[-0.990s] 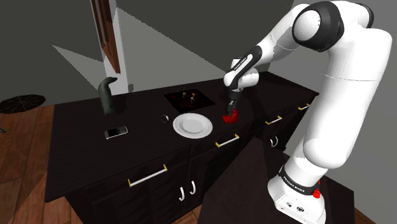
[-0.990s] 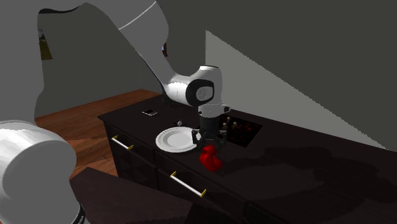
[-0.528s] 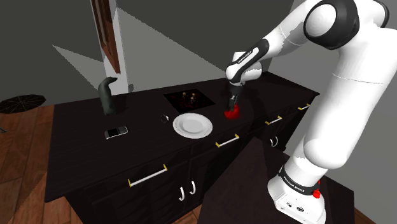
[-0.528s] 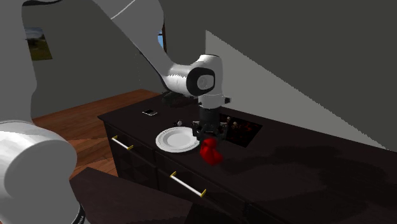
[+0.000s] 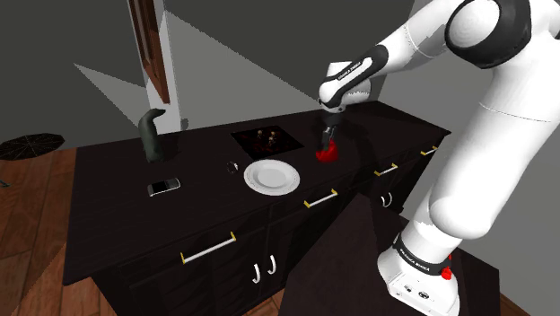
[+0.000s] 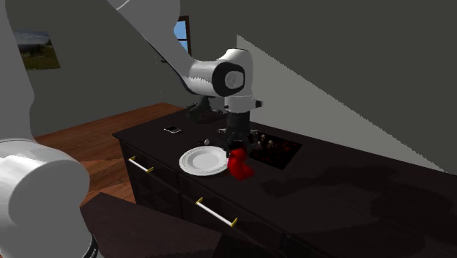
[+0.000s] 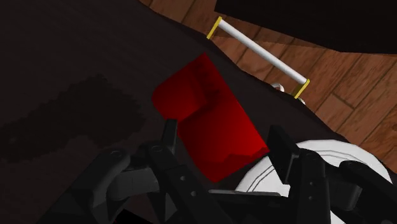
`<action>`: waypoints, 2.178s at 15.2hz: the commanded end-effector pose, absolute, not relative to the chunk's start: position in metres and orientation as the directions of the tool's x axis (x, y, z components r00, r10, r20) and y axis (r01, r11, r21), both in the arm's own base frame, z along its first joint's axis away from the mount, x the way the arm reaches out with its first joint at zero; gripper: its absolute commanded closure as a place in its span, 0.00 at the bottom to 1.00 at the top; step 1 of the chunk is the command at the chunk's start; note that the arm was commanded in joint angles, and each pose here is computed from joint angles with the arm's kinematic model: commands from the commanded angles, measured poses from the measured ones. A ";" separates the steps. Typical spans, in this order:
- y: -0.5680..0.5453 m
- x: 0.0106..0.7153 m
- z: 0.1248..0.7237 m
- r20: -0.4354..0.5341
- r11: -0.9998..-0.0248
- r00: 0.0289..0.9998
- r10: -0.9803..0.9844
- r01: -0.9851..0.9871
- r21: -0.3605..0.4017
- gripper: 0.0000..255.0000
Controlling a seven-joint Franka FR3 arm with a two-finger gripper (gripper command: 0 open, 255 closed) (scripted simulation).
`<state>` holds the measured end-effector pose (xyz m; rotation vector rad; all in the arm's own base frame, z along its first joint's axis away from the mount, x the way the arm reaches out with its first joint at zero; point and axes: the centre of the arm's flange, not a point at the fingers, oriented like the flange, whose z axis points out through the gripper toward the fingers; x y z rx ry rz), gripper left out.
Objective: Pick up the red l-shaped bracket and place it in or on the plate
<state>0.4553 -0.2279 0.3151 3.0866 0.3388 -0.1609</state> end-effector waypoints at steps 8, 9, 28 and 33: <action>-0.129 0.516 0.328 -0.106 -0.976 0.971 0.214 0.218 0.021 1.00; -0.118 0.523 0.329 -0.106 -0.976 0.971 0.214 0.218 0.021 1.00; -0.014 0.590 0.266 -0.038 -0.957 0.956 0.291 0.291 0.002 0.00; -0.015 0.589 0.240 -0.038 -0.957 0.956 0.291 0.291 0.002 0.00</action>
